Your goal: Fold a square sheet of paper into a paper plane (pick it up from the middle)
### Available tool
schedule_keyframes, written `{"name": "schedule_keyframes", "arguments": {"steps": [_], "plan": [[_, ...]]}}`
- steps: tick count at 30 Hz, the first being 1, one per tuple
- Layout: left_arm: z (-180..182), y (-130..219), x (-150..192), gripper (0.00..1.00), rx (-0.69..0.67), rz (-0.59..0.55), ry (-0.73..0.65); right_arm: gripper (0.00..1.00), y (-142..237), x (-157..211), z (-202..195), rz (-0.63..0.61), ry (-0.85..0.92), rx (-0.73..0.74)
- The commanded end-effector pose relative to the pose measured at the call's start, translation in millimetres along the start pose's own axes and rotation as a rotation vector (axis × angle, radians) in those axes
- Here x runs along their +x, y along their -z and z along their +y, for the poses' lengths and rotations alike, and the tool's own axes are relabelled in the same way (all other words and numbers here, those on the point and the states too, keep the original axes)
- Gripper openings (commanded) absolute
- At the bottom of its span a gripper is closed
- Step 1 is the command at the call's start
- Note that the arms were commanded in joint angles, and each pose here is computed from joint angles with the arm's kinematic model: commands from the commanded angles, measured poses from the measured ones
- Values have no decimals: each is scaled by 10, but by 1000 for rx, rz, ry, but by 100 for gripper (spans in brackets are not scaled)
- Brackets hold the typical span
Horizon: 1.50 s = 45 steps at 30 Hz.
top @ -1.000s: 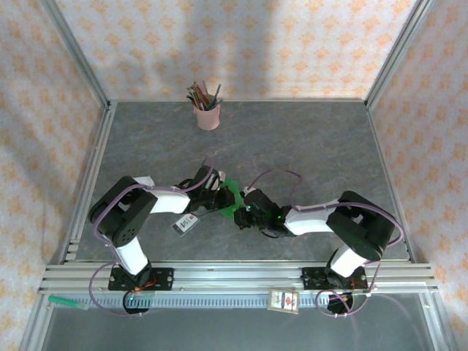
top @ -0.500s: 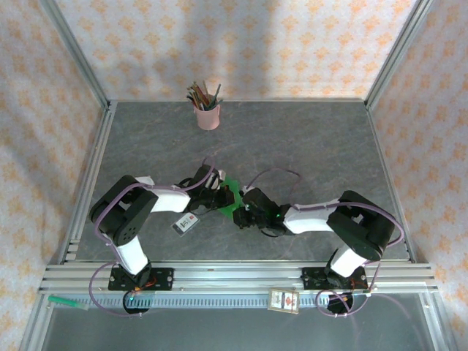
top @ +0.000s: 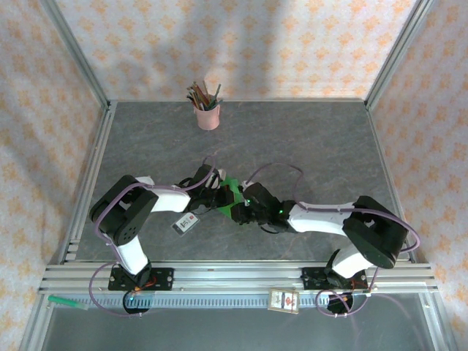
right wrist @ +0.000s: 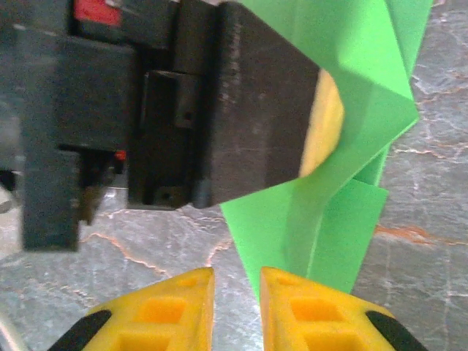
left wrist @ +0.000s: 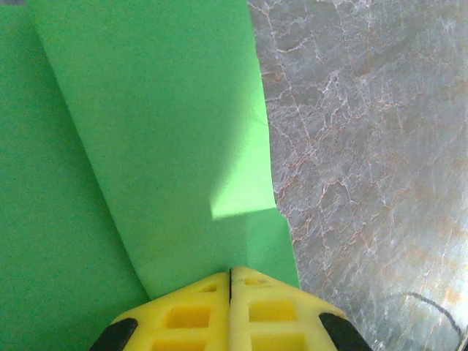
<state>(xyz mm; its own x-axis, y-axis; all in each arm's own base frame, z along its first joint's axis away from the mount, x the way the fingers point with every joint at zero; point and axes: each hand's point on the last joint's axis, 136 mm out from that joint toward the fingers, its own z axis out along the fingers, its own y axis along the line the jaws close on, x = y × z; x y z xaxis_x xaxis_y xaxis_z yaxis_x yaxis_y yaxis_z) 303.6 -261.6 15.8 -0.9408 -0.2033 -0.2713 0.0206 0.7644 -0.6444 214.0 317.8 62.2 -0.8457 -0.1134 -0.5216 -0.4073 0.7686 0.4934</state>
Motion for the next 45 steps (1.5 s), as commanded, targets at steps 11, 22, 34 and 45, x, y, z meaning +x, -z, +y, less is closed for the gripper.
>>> {"name": "schedule_keyframes", "arguments": {"steps": [11,22,34,45], "plan": [[606,-24,163,8,-220,33,39,21,-158,87,119,67,68,-14],[601,-11,154,8,-222,32,34,19,-251,282,-205,128,44,64],[612,-7,144,8,-231,28,27,19,-222,411,-320,151,18,78],[660,-12,142,8,-256,25,27,18,-99,705,-434,209,-25,83]]}}
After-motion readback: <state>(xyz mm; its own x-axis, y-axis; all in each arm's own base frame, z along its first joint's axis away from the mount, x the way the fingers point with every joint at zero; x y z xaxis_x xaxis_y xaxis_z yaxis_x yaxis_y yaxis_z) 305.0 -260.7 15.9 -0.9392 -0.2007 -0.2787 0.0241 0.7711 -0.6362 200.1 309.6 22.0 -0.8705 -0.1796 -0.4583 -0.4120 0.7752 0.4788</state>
